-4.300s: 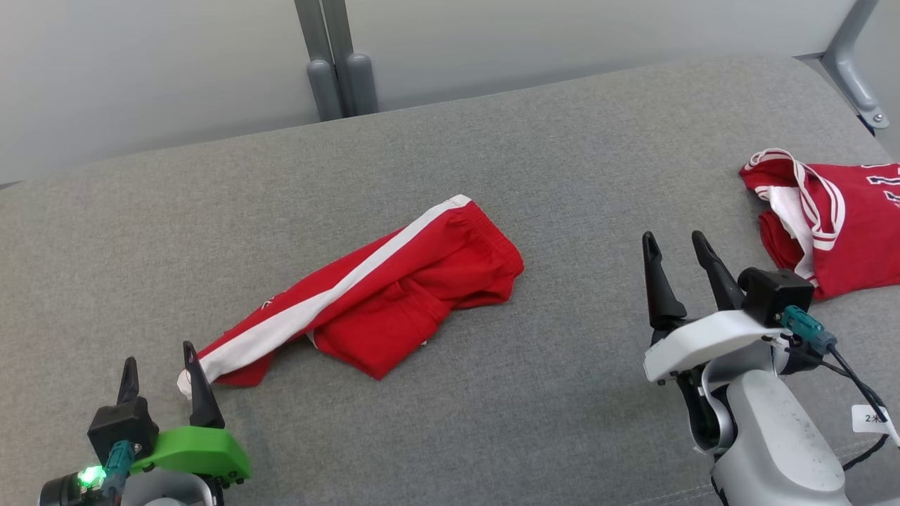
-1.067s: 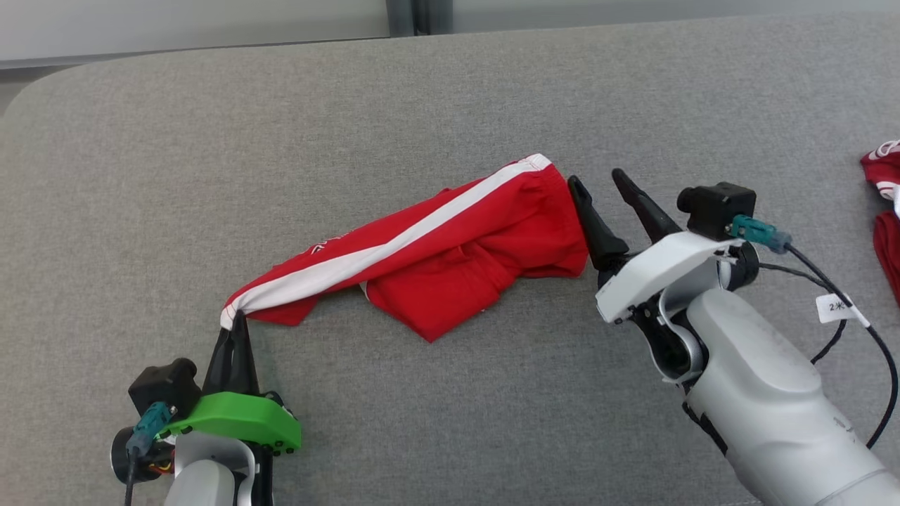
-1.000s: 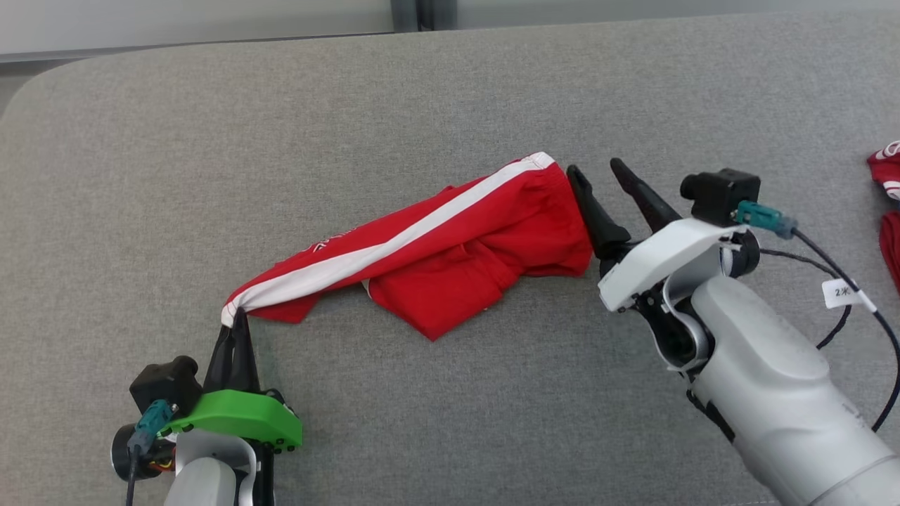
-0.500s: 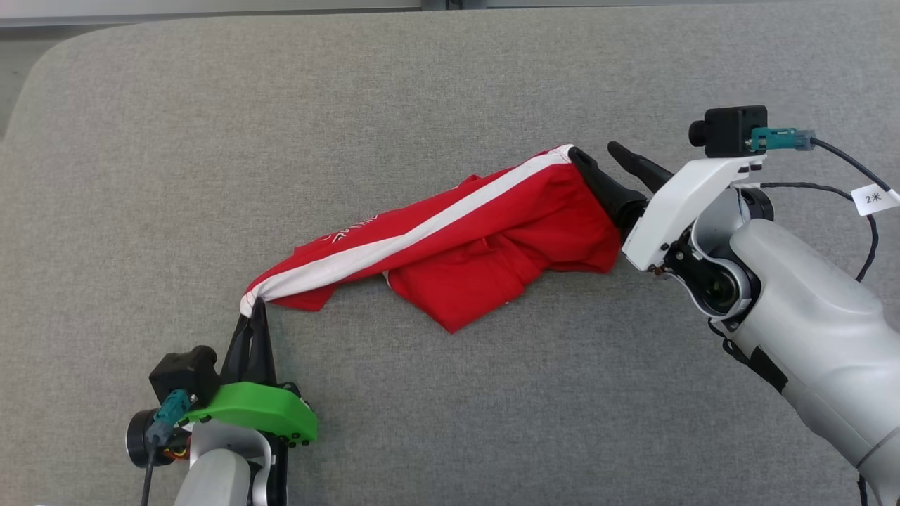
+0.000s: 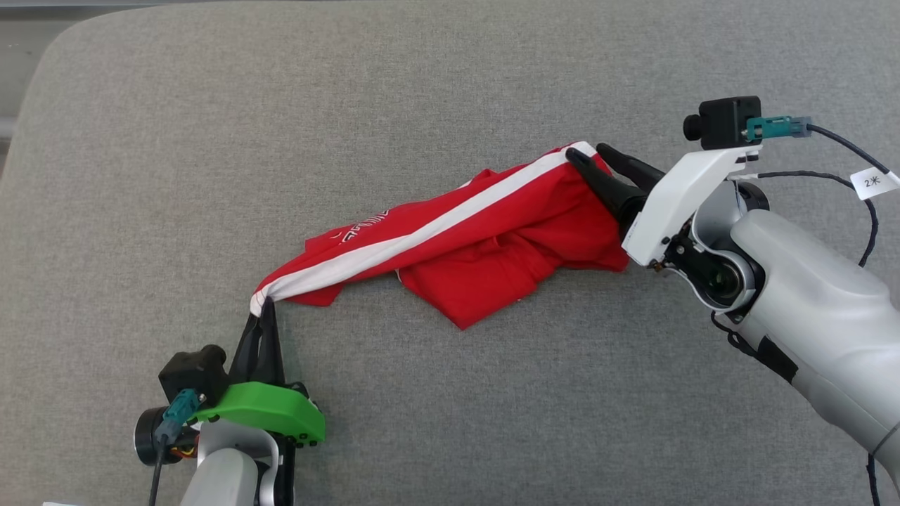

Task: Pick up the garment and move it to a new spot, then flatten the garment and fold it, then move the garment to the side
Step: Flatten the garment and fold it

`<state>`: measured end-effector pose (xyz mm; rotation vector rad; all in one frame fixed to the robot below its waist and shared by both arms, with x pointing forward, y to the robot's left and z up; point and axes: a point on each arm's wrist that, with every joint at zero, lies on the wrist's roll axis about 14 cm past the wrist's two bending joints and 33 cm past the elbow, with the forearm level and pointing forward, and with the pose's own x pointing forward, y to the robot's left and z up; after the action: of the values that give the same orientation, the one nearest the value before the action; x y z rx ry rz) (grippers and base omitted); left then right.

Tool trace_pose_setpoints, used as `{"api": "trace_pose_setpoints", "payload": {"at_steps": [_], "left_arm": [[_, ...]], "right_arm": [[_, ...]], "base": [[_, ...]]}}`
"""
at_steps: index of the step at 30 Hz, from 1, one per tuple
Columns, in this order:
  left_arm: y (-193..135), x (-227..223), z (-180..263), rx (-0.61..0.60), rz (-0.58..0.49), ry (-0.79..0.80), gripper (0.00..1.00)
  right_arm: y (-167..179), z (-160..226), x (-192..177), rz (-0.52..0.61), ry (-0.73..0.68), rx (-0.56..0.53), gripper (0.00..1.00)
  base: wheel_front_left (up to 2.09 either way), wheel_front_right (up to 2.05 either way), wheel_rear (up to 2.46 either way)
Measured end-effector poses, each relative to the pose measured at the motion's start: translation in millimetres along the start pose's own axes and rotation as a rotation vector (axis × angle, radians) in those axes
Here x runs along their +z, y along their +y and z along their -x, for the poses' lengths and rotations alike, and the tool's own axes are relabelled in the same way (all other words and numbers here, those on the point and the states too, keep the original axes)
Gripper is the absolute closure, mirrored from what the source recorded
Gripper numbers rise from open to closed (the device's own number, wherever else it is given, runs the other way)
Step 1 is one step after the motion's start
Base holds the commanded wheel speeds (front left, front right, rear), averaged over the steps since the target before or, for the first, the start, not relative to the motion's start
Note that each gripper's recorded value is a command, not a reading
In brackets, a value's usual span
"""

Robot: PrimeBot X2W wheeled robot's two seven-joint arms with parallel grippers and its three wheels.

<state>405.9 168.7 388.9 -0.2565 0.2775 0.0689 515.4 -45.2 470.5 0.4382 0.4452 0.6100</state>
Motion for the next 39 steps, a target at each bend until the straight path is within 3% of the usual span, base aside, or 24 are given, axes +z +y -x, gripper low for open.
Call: {"api": "trace_pose_setpoints", "payload": {"at_steps": [1, 2, 6, 7, 15, 16, 26, 31, 39], "left_arm": [[0.4, -0.5, 0.2, 0.001, 0.000, 0.001, 1.00], [0.6, -1.0, 0.3, 0.002, 0.001, 0.003, 1.00], [1.3, -1.3, 0.1, 0.005, 0.003, 0.004, 1.00], [1.5, -1.5, 0.1, 0.006, 0.004, 0.005, 1.00], [1.5, 9.0, -2.1, 0.008, 0.002, -0.025, 1.00], [-23.6, 86.7, -19.8, -0.087, -0.077, -0.243, 1.00], [-75.6, 223.9, -40.1, -0.251, -0.256, -0.583, 1.00], [-114.4, 270.7, -53.3, -0.325, -0.325, -0.685, 1.00], [-153.1, 314.9, -92.5, -0.349, -0.389, -0.763, 1.00]], "right_arm": [[0.1, -0.9, 0.9, 0.005, -0.002, 0.002, 0.31], [0.5, -1.9, 1.1, 0.008, 0.000, 0.005, 0.51], [0.6, -4.2, -6.4, 0.004, 0.027, 0.007, 0.83], [0.3, -4.8, -6.7, -0.005, 0.028, 0.007, 0.98], [1.9, -3.8, 2.1, -0.014, -0.030, 0.006, 1.00], [17.7, 23.9, 59.4, 0.028, -0.273, 0.011, 1.00], [38.6, 86.4, 177.8, 0.191, -0.599, -0.006, 1.00], [34.9, 112.3, 214.6, 0.275, -0.703, -0.057, 1.00], [15.7, 117.5, 273.8, 0.430, -0.820, -0.158, 1.00]], "base": [[0.00, 0.00, 0.00], [0.00, 0.00, 0.00], [0.00, 0.00, 0.00], [0.00, 0.00, 0.00], [0.00, 0.00, 0.00], [0.00, 0.00, 0.00], [0.00, 0.00, 0.00], [0.00, 0.00, 0.00], [0.00, 0.00, 0.00]]}}
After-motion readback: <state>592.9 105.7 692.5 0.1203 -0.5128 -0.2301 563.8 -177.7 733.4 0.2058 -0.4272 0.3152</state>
